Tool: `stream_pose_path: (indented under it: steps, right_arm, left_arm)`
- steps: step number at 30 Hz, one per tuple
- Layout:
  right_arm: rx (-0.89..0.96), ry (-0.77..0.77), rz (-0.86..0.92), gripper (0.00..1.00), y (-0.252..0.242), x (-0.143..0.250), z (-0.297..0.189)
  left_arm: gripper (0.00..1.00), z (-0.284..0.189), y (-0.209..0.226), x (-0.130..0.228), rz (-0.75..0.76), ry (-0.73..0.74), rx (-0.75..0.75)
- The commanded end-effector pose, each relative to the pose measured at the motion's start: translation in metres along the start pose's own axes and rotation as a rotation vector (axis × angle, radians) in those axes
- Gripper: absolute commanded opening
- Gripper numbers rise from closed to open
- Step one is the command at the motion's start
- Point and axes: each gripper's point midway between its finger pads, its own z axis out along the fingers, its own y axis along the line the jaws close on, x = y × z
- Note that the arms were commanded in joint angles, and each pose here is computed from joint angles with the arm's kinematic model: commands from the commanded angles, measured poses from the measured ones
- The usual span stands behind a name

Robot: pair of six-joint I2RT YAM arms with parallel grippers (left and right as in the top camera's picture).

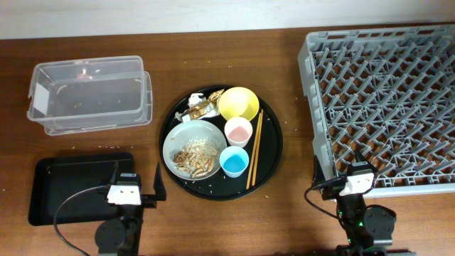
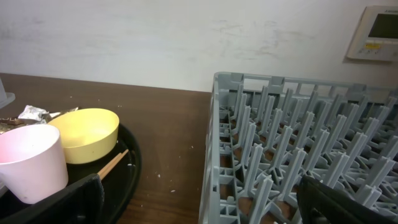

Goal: Sort waste into correct bins and load items into the dishwasher rack
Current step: 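Reach the left gripper to the gold wrapper on the black tray and grasp it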

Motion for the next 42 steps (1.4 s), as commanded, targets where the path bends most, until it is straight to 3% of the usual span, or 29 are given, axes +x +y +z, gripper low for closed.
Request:
stream_pose_path:
  steps: [1,21,25,26,27,28,30,32,37,39,42]
  right_arm:
    - [0.01,0.007,-0.002,0.98,-0.002,0.003,0.0]
    - [0.01,0.007,-0.002,0.98,-0.002,0.003,0.0]
    - [0.01,0.007,-0.002,0.98,-0.002,0.003,0.0]
    - [0.01,0.007,-0.002,0.98,-0.002,0.003,0.0]
    - [0.01,0.007,-0.002,0.98,-0.002,0.003,0.0]
    - [0.01,0.007,-0.002,0.98,-0.002,0.003,0.0]
    - [0.01,0.007,-0.002,0.98,-0.002,0.003,0.0]
    - [0.01,0.007,-0.002,0.98,-0.002,0.003,0.0]
    - [0.01,0.007,-0.002,0.98,-0.002,0.003,0.0]
    - [0.01,0.007,-0.002,0.98,-0.002,0.003,0.0]
    - [0.01,0.007,-0.002,0.98,-0.002,0.003,0.0]
  left_arm:
    - [0.99,0.0,-0.003,0.002,0.016,0.003,0.017]
    - [0.99,0.0,-0.003,0.002,0.016,0.003,0.017]
    - [0.99,0.0,0.009,0.002,0.047,0.004,-0.058]
    - [0.99,0.0,0.006,0.0,0.039,-0.003,-0.037]
    - [0.99,-0.004,-0.038,-0.005,-0.106,-0.014,0.219]
    - [0.99,-0.019,-0.078,-0.009,-0.154,-0.012,0.473]
    - [0.99,-0.039,-0.108,-0.024,-0.125,-0.066,0.684]
    - [0.99,-0.066,-0.128,-0.054,-0.037,-0.22,0.859]
    - [0.99,-0.071,-0.13,-0.063,-0.106,-0.207,0.891]
    - [0.99,-0.065,-0.116,-0.088,-0.222,-0.15,0.792]
    - [0.99,-0.05,-0.108,-0.112,-0.131,-0.034,0.714]
